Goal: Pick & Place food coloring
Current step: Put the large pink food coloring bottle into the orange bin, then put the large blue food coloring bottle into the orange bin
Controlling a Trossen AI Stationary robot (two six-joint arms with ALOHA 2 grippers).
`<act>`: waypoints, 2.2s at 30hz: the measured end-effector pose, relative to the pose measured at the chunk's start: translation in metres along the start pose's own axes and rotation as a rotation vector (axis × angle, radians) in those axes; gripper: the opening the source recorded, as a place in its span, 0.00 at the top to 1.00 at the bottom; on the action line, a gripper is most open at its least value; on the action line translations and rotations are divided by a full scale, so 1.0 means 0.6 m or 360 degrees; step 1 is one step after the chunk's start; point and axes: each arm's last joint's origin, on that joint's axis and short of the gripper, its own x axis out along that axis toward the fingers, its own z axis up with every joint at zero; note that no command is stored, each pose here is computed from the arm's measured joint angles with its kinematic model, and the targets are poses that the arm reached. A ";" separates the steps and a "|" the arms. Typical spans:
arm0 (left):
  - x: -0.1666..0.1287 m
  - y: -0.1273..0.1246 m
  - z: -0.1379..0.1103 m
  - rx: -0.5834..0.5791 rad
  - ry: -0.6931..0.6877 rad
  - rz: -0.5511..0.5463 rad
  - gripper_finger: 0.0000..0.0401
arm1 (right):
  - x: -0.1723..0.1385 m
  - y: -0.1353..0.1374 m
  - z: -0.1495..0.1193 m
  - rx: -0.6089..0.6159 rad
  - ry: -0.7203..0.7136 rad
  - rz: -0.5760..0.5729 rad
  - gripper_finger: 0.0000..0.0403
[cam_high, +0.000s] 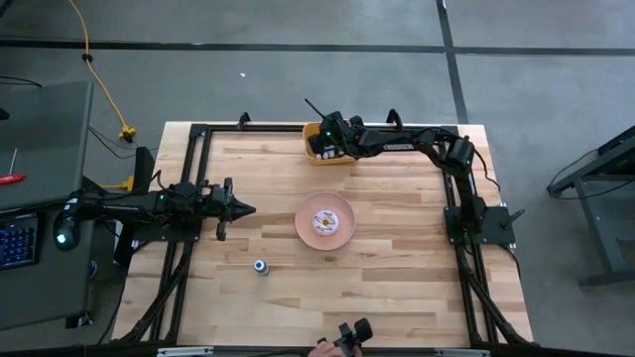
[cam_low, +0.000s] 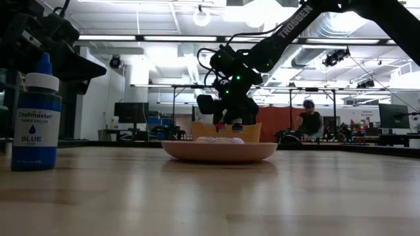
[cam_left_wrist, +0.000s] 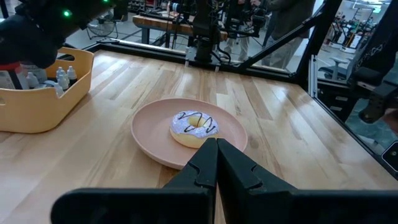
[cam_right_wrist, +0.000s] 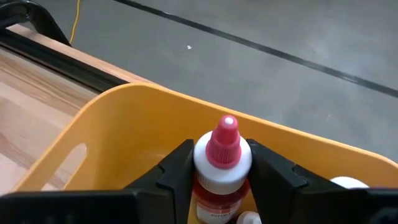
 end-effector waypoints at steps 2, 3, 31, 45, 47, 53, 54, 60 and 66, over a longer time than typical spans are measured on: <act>0.000 0.000 0.000 0.0000 -0.0001 0.0000 1.00 | 0.000 0.000 0.000 0.0002 0.0004 0.0008 0.67; 0.000 0.000 0.000 0.0000 -0.0001 0.0000 1.00 | 0.000 0.001 0.000 0.0002 0.0007 0.0018 0.66; 0.000 0.000 0.000 0.0000 0.0000 0.0001 1.00 | -0.017 0.005 0.014 -0.0042 -0.0020 0.0088 0.49; 0.000 0.000 0.000 0.0000 0.0000 -0.0002 1.00 | -0.095 -0.010 0.082 -0.0342 -0.0083 0.0105 0.49; 0.000 0.000 0.000 0.0000 0.0000 -0.0001 1.00 | -0.115 -0.011 0.104 -0.0378 -0.0079 0.0109 0.49; 0.000 0.000 0.000 0.0000 0.0000 -0.0003 1.00 | -0.171 0.003 0.171 -0.0487 -0.0036 0.0286 0.49; 0.000 0.000 0.000 0.0000 0.0000 -0.0002 1.00 | -0.182 0.008 0.181 -0.0500 -0.0037 0.0334 0.49; 0.000 0.000 0.000 0.0000 0.0000 -0.0005 1.00 | -0.235 0.041 0.215 -0.0629 -0.0098 0.0669 0.49; 0.000 0.000 0.000 -0.0001 0.0000 -0.0005 1.00 | -0.280 0.088 0.209 -0.0854 -0.0148 0.1277 0.49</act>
